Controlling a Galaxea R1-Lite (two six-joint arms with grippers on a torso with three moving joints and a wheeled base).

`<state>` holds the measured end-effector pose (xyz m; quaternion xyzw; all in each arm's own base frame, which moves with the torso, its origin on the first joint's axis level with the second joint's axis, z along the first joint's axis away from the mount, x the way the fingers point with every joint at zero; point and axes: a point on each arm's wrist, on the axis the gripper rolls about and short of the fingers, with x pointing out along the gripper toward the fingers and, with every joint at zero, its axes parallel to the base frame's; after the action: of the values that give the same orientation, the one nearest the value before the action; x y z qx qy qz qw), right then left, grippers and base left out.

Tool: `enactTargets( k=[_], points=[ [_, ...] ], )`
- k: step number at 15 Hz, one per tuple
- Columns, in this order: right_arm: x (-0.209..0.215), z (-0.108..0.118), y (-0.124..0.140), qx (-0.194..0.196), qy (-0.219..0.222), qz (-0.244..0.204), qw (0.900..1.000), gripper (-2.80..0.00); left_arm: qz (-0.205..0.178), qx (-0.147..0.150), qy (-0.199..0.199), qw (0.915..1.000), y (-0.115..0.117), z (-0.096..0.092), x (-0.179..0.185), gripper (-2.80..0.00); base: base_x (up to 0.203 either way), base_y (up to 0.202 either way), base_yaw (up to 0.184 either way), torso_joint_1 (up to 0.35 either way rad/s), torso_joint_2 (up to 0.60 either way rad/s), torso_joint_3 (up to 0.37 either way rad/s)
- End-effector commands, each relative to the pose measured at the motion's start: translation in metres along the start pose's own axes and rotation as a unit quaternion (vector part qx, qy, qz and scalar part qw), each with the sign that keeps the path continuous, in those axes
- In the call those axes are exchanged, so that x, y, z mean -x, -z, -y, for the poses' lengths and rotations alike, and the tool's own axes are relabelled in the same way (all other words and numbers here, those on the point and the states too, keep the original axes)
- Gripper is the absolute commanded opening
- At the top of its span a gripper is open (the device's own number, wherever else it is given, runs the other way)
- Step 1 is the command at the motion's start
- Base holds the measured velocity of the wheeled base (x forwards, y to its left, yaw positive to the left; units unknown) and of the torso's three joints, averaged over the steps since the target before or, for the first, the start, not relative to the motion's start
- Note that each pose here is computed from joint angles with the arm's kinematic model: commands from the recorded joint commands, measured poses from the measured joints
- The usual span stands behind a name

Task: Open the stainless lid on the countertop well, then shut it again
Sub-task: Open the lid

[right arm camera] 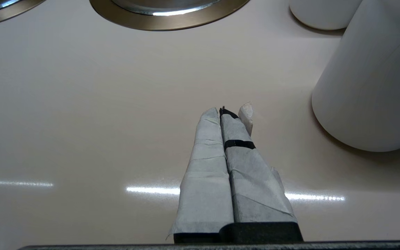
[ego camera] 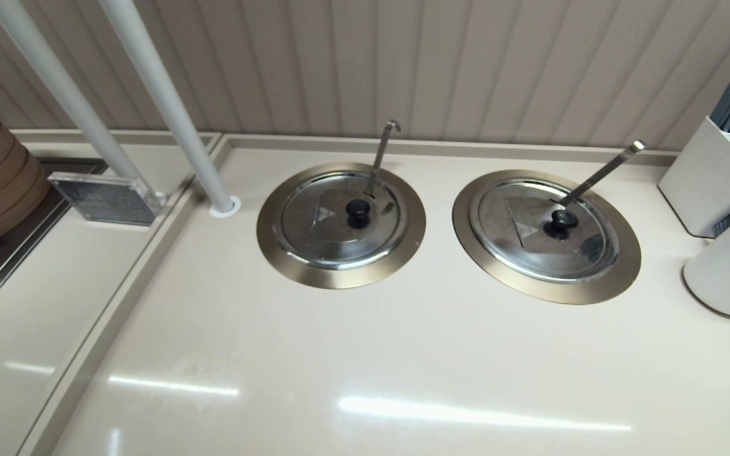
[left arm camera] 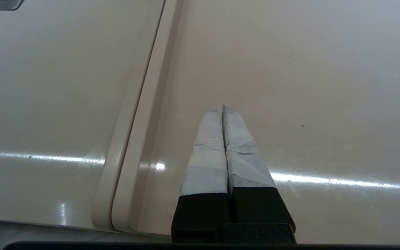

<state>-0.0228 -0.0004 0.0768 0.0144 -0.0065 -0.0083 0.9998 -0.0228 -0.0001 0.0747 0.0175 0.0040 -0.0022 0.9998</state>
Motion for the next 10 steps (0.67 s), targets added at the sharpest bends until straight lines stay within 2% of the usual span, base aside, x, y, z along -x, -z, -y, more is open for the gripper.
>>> enactTargets(
  k=[1,10],
  points=[
    [-0.0004,0.0000,0.0011,0.000,0.000,-0.003,1.000,-2.80,-0.001,0.000,-0.001,1.0000,-0.0001,0.0000,-0.0001,-2.80,0.000,0.000,0.000,0.000,0.00,0.000],
    [-0.0004,0.0000,0.0011,0.000,0.000,-0.003,1.000,-2.80,-0.001,0.007,-0.001,1.0000,-0.0001,0.0000,-0.0001,-2.80,0.000,0.000,0.000,0.000,0.00,0.000]
  ],
)
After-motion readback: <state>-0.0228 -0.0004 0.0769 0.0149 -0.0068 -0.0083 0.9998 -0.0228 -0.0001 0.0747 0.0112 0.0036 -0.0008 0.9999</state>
